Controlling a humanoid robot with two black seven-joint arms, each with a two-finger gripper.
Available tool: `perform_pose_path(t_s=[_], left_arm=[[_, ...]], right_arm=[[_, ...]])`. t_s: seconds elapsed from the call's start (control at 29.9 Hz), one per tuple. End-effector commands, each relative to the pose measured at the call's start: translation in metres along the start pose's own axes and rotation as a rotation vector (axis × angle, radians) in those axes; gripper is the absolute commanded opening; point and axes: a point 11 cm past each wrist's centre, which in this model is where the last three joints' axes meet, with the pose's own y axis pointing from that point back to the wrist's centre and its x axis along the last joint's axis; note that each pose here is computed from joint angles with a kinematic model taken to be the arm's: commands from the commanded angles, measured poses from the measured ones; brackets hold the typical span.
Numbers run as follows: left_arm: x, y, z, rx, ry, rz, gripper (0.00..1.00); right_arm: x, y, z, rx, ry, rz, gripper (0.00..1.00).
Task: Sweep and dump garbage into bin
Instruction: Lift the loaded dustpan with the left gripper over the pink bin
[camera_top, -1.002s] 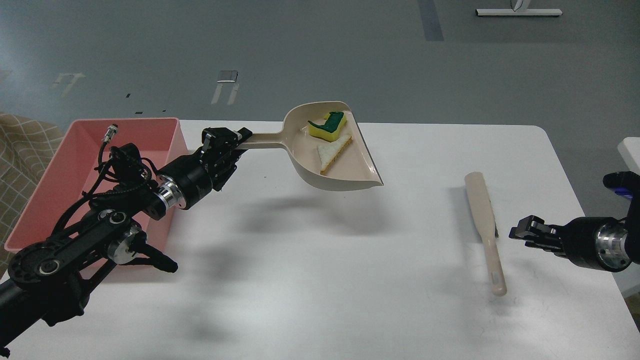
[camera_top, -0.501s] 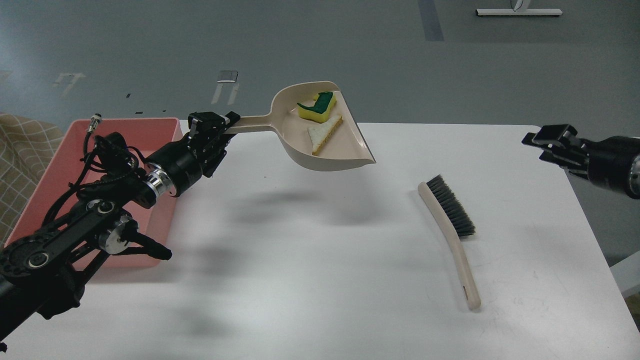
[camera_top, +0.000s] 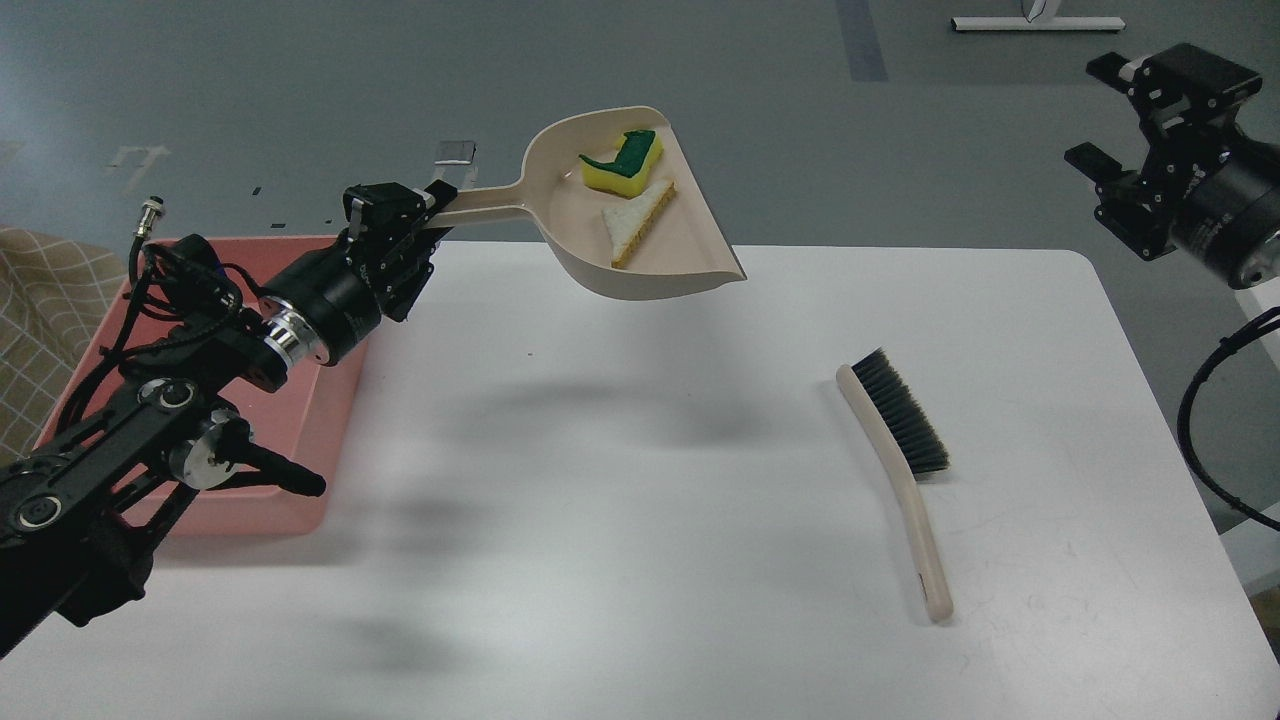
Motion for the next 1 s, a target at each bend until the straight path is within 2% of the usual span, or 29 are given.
perform_pose_path(t_s=[0.0, 0.1, 0.3, 0.57, 0.84, 0.97], left_arm=[[0.0, -0.001, 0.006, -0.019, 0.002, 0.002, 0.0], [0.001, -0.001, 0.008, -0.025, 0.004, 0.007, 0.0], [0.012, 0.0, 0.02, -0.06, 0.023, 0.03, 0.0], [0.025, 0.008, 0.045, -0.134, 0.047, 0.032, 0.0], [0.029, 0.023, 0.052, -0.175, 0.101, 0.041, 0.0], [0.052, 0.047, 0.052, -0.19, 0.121, 0.078, 0.0]], right_arm=[[-0.002, -0.006, 0.001, 0.123, -0.12, 0.026, 0.85], [0.0, -0.011, 0.001, 0.233, -0.176, 0.043, 0.85], [-0.004, -0.015, 0.009, 0.321, -0.25, 0.059, 0.85], [0.004, -0.007, 0.022, 0.379, -0.465, 0.107, 0.88], [0.008, 0.003, 0.037, 0.356, -0.481, 0.132, 0.88], [0.008, 0.006, 0.043, 0.343, -0.481, 0.137, 0.88]])
